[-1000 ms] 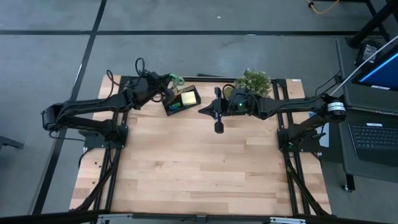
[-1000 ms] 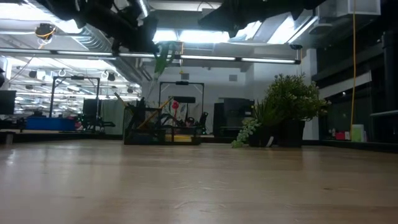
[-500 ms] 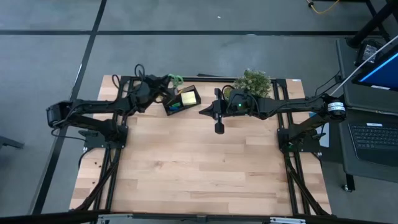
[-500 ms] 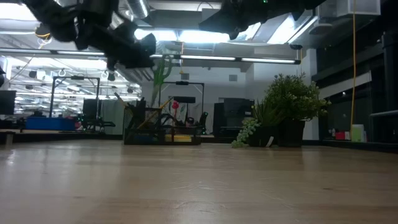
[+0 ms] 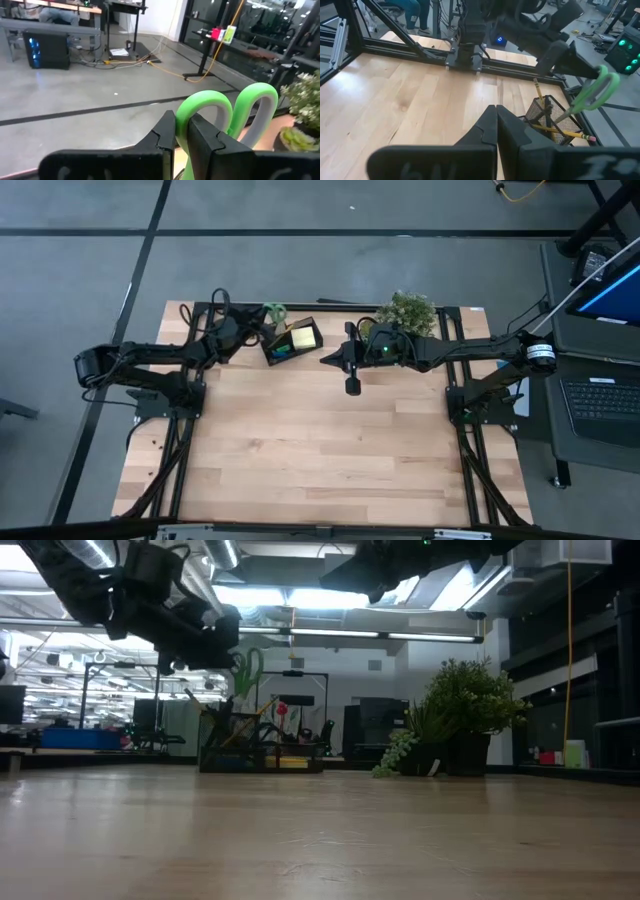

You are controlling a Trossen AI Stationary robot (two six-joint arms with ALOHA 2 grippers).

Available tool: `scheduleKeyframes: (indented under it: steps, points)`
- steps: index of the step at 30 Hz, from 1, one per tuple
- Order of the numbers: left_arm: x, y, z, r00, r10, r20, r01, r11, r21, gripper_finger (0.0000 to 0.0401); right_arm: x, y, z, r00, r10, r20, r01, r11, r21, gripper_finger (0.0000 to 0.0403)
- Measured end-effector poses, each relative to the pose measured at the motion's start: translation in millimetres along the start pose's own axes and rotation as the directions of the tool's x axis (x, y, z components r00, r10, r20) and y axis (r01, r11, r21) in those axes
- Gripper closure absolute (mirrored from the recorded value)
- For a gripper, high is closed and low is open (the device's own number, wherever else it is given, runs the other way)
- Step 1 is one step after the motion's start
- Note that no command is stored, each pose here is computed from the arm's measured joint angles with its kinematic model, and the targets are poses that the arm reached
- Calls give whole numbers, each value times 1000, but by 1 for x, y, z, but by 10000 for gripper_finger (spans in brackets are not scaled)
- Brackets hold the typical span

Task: Pick and place office supplies into organizer
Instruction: Put the green scissors into the black desk organizer

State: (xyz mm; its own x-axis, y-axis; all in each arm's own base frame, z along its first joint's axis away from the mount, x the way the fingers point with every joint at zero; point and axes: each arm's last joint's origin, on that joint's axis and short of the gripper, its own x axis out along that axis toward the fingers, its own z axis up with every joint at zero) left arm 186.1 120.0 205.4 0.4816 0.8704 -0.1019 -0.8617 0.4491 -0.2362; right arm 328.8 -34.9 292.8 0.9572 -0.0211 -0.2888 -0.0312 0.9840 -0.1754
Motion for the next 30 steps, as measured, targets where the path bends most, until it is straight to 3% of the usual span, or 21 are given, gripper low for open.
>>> scheduleKeyframes:
  steps: [8, 19, 30]
  points:
    - [-1, 3, -6, 999, 28, -26, -28, 1000, -12, 377, 0, 0, 0, 1000, 0, 3, 0, 1000, 0, 398]
    - [-1, 2, -6, 999, -16, -41, 14, 999, -49, 295, 0, 0, 0, 1000, 1, 3, -1, 1000, 21, 398]
    - [-1, 0, -9, 991, -98, -86, 92, 993, -75, 250, 0, 0, 0, 1000, 1, 3, -1, 1000, 26, 398]
